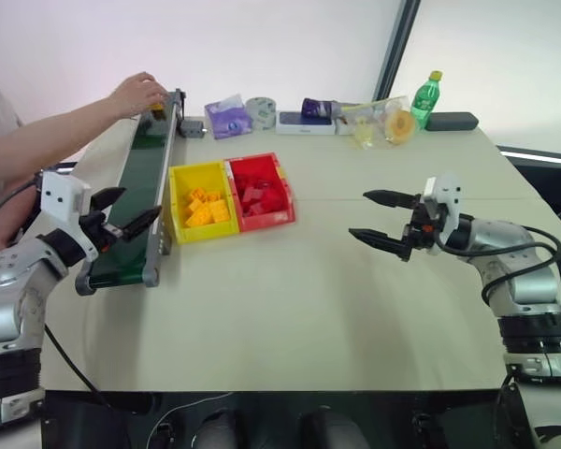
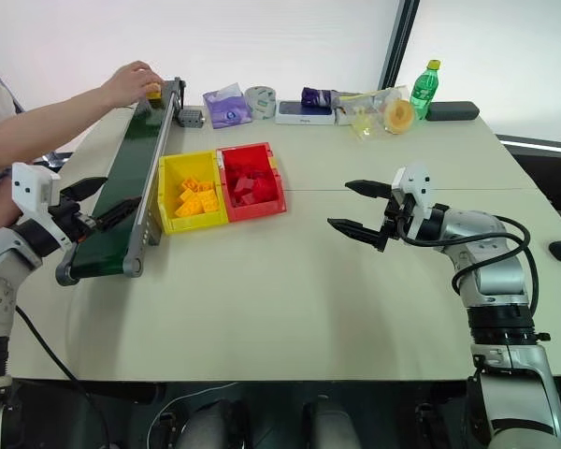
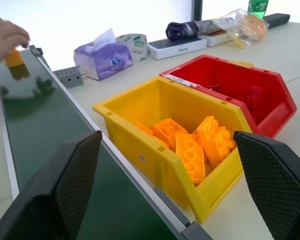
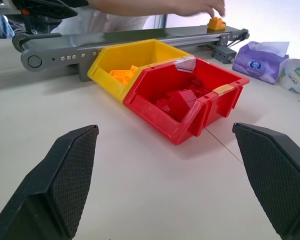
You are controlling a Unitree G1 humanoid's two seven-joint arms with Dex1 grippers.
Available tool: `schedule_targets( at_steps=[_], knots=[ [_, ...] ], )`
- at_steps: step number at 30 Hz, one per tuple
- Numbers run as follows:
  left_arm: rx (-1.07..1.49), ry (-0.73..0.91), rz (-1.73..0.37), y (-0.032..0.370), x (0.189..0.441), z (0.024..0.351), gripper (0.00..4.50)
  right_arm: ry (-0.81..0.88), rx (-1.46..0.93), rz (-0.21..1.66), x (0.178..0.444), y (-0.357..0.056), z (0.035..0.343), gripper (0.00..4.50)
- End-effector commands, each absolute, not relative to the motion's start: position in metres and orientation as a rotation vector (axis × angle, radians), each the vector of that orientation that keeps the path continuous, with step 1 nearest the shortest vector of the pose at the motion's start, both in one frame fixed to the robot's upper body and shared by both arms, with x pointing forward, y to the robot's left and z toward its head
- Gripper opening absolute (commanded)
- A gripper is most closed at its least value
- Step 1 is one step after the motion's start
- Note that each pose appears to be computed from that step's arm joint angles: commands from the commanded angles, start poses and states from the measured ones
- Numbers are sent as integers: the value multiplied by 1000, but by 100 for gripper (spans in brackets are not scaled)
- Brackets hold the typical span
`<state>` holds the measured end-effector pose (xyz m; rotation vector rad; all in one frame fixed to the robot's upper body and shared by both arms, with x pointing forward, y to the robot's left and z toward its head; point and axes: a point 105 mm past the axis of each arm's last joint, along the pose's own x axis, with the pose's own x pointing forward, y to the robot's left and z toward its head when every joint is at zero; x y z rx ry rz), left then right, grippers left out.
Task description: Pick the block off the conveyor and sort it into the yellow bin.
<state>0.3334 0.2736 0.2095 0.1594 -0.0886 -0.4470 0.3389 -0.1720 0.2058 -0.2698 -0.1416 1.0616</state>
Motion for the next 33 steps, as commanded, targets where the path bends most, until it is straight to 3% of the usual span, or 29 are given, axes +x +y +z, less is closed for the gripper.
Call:
schedule_targets(
  at_steps=[1,5,33],
  knots=[
    [179,-118,-456,274,327,223,445,-194,-297,1076,337,-168,220,450],
    [191,-180,-445,274,325,232,445,-193,-297,1080,337,-168,220,450],
    [190,-194,-450,273,317,231,445,-188,-296,1088,338,-168,219,450]
  ],
)
